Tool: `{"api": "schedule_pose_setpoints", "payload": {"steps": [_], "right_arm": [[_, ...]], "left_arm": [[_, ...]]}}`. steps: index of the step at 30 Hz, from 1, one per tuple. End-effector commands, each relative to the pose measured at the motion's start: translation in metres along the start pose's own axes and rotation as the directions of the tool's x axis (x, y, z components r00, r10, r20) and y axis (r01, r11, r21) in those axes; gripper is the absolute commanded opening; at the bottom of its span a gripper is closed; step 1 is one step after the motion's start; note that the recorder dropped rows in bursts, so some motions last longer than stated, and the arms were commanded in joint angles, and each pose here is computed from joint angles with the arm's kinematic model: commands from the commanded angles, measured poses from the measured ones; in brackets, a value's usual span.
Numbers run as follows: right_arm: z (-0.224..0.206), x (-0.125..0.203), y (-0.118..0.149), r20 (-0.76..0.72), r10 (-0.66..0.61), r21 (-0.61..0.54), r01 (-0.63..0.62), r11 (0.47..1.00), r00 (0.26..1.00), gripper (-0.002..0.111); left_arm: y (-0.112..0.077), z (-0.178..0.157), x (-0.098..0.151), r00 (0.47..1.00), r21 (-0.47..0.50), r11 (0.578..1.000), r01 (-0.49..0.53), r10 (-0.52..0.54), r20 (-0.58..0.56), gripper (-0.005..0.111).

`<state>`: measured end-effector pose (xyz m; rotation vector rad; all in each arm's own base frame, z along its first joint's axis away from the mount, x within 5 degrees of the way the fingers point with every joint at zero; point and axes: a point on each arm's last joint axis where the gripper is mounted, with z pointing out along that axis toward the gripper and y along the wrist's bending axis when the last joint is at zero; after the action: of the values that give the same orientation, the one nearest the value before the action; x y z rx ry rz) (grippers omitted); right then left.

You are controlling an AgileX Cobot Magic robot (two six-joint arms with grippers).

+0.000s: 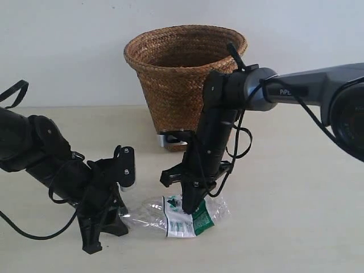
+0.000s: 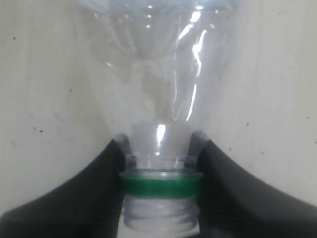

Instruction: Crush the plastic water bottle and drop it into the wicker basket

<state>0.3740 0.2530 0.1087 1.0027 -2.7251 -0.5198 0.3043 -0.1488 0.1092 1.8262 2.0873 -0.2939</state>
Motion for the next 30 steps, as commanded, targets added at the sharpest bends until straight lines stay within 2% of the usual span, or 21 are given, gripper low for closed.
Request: {"api": "schedule_pose_setpoints", "payload": {"steps": [1,6,11,15,18,21,24,28,30], "right_arm": [[0.027,0.001,-0.024,-0.081,0.008,0.124,0.002,0.992,0.997,0.000],[-0.023,-0.002,0.003,0.057,-0.048,0.082,0.043,0.996,0.997,0.000],[-0.083,0.008,0.031,0.190,-0.105,0.108,0.086,0.990,0.976,0.000],[-0.123,0.026,0.051,0.264,-0.160,0.138,0.127,0.982,0.951,0.000],[-0.149,0.057,0.056,0.282,-0.186,0.182,0.138,0.974,0.941,0.000],[-0.167,0.084,0.048,0.287,-0.176,0.238,0.108,0.965,0.942,0.000],[-0.205,0.134,0.020,0.352,-0.095,0.305,-0.019,0.952,0.931,0.000],[-0.218,0.178,-0.021,0.398,0.058,0.286,-0.184,0.941,0.915,0.000],[-0.213,0.187,-0.034,0.390,0.111,0.265,-0.227,0.937,0.914,0.000]], "left_arm": [[-0.003,0.004,0.002,1.000,0.026,0.999,0.018,-0.018,-0.009,0.004],[-0.003,0.002,0.002,1.000,0.021,0.999,0.024,-0.024,-0.007,0.004],[-0.002,-0.003,-0.001,1.000,0.006,1.000,0.023,-0.023,0.003,0.004],[-0.001,-0.010,-0.004,1.000,-0.013,1.000,0.016,-0.016,0.014,0.004],[-0.001,-0.017,-0.007,1.000,-0.026,1.000,0.009,-0.009,0.025,0.004],[-0.003,-0.025,-0.010,0.999,-0.020,1.000,0.001,0.000,0.039,0.004],[-0.008,-0.051,-0.021,0.996,-0.035,0.999,-0.012,0.015,0.093,0.004],[-0.011,-0.096,-0.042,0.981,-0.076,0.995,-0.069,0.081,0.174,0.004],[-0.011,-0.120,-0.054,0.969,-0.114,0.989,-0.092,0.116,0.219,0.004]]}}
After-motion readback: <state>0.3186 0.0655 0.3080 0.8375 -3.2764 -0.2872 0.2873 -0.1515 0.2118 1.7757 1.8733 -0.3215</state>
